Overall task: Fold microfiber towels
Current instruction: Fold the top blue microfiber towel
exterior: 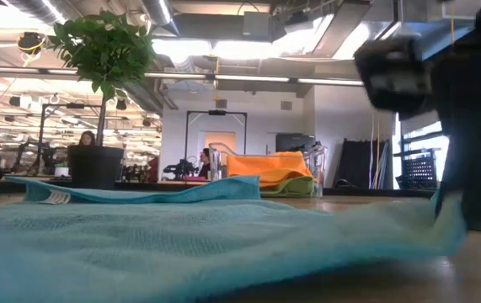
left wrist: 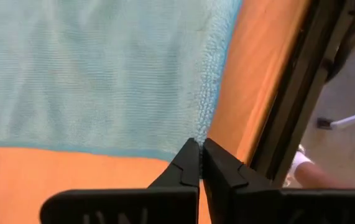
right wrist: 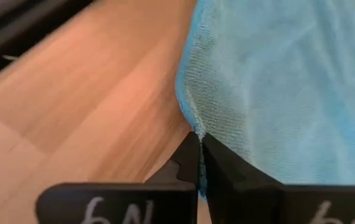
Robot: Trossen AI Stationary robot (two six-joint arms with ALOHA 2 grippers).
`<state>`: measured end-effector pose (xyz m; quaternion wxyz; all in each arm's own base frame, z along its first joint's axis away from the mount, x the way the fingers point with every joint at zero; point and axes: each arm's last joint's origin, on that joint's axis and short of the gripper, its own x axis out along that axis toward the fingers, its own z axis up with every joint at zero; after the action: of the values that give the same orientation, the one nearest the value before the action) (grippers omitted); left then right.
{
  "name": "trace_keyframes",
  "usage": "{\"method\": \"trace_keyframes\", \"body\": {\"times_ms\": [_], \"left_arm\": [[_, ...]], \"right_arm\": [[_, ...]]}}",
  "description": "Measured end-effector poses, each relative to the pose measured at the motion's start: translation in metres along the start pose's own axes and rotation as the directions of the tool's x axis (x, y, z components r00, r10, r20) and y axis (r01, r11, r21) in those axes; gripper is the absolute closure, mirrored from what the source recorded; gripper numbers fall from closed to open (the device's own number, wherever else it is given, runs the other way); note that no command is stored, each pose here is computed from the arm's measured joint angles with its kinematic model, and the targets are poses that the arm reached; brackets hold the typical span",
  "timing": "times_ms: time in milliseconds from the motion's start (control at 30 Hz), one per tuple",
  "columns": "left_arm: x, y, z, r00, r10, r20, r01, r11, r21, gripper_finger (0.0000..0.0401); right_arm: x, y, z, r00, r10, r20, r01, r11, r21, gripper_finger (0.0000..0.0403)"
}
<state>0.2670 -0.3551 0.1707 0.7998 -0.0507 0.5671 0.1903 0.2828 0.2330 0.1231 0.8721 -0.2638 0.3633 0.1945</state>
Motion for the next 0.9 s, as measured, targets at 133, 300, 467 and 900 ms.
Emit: {"method": "trace_keyframes", "body": {"times_ms": [133, 300, 467, 900], "left_arm": [[-0.011, 0.001, 0.004, 1.0, 0.009, -0.003, -0.009, 1.0, 0.006, 0.0401], [-0.021, 0.0, 0.01, 1.0, -0.015, 0.01, 0.015, 1.0, -0.009, 0.0401], [-0.034, -0.001, 0.015, 0.999, -0.04, 0.029, 0.039, 0.999, 0.008, 0.0401], [-0.05, 0.036, 0.051, 0.974, 0.169, 0.151, -0.168, 0.986, -0.014, 0.0401]], "right_arm": [[-0.017, -0.003, 0.008, 1.0, -0.002, 0.026, 0.002, 1.0, -0.001, 0.0397], [-0.04, -0.007, 0.016, 0.999, -0.004, 0.052, 0.004, 1.0, -0.004, 0.0389], [-0.056, -0.007, 0.017, 0.998, 0.052, 0.038, -0.051, 0.998, -0.027, 0.0395], [-0.103, -0.061, 0.021, 0.863, -0.506, -0.014, 0.505, 0.862, -0.039, 0.0395]]}}
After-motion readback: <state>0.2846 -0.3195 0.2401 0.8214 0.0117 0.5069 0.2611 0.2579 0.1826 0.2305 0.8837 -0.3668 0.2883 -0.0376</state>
